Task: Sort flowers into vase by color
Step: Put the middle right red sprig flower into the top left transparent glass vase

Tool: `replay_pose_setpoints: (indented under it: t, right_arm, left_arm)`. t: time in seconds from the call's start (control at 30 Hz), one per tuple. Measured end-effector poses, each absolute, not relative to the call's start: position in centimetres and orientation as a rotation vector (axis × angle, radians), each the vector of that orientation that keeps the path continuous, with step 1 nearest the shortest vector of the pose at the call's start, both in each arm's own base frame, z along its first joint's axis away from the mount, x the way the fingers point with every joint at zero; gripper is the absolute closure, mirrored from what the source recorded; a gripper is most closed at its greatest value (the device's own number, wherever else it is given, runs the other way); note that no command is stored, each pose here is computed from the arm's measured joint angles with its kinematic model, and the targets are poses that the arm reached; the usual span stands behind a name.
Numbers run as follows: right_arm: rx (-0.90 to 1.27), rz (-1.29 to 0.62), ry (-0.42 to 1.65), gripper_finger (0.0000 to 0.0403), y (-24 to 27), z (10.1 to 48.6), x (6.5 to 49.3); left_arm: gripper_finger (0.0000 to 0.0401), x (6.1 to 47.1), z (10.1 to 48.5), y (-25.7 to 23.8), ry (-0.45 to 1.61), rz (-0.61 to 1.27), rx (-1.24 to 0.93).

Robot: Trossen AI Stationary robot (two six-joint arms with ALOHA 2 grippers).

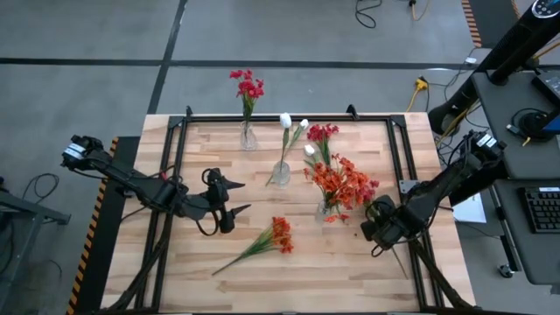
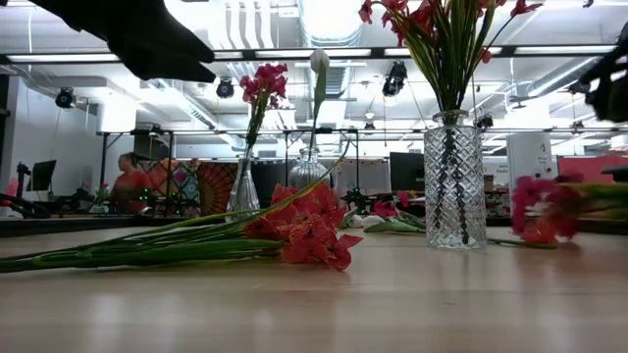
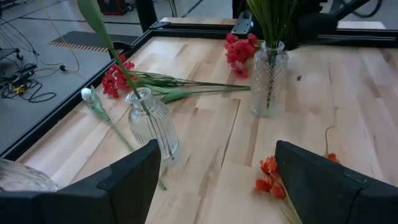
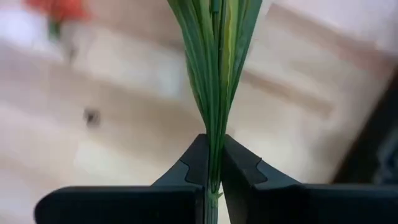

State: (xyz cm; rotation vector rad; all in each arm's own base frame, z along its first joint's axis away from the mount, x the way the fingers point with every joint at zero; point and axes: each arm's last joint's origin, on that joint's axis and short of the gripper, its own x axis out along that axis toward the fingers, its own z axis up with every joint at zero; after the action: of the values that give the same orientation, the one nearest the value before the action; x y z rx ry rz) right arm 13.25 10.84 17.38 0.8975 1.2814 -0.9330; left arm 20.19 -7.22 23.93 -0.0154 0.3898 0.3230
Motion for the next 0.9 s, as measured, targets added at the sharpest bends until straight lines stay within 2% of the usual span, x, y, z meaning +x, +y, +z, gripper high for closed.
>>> replay_pose_setpoints:
  t: [0.23, 0.57, 0.7, 0.9]
  right_arm:
    - [0.952, -0.689, 1.518, 0.0381, 12.8, 21.4, 14.3]
    - [0.988, -0.363, 1.527, 0.0381, 15.7, 27.6, 14.9]
    - [0.953, -0.207, 1.444, 0.0381, 16.9, 29.7, 14.8]
    - [0.797, 0.086, 1.069, 0.0381, 18.2, 32.2, 16.5]
  left_arm:
    - [0.0104, 20.3, 24.3, -7.3, 0.357, 0.319, -0.037]
    - [0.0104, 20.4, 24.5, -7.3, 0.335, 0.315, -0.052]
    - [0.0104, 20.5, 24.6, -7.4, 0.318, 0.306, -0.065]
    - [0.0104, 20.8, 25.4, -7.8, 0.263, 0.225, -0.071]
